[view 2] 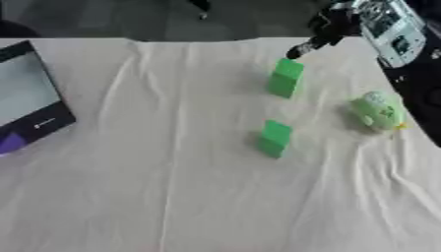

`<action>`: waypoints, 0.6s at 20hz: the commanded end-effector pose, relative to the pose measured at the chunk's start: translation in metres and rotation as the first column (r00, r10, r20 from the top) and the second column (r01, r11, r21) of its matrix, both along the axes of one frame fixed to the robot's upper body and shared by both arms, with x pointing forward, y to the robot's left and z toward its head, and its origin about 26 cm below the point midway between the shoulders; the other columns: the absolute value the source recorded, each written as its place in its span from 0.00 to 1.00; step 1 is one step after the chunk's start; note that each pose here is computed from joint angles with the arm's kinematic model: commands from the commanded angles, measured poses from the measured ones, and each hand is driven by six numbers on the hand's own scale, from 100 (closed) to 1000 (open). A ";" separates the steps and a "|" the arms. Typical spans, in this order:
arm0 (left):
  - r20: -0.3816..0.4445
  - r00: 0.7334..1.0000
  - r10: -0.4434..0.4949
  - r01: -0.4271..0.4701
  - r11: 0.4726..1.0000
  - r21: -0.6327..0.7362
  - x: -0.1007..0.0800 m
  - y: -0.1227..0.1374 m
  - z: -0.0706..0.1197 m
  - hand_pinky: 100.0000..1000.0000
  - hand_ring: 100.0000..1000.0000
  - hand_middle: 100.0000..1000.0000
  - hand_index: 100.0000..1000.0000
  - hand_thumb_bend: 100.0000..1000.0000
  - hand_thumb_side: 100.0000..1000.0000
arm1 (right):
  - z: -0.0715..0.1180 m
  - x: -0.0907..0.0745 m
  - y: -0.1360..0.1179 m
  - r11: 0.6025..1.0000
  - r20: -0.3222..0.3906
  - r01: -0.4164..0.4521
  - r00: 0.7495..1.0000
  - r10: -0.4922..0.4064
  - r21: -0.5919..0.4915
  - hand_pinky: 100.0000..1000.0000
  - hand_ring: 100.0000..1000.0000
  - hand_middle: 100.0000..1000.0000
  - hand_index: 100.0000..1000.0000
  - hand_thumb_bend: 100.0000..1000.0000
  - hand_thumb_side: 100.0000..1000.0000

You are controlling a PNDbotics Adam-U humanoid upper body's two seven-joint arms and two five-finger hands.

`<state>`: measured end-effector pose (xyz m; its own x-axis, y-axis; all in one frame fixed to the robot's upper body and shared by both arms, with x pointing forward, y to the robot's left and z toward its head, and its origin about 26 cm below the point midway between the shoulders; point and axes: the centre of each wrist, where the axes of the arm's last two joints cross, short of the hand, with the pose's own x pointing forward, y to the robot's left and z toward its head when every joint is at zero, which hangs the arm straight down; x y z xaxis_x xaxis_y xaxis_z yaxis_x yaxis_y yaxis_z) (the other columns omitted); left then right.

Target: Pick up the objects with one hand, pass them to the other hand, and then place them into the box on the other side of the table.

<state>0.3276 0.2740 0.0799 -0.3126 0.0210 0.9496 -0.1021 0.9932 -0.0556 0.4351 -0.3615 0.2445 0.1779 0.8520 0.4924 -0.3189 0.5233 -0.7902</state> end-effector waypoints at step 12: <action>0.045 0.999 -0.020 0.019 1.000 0.017 0.006 -0.003 0.015 0.94 0.53 0.50 0.59 0.41 0.60 | -0.004 0.003 -0.002 0.999 0.017 0.024 1.000 -0.024 -0.030 0.84 0.82 0.83 0.86 0.64 0.18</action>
<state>0.3320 0.2711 0.0864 -0.3292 0.0207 0.9440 -0.0907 0.9944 -0.0534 0.4391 -0.3589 0.2285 0.1934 0.8565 0.4785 -0.3294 0.5160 -0.7907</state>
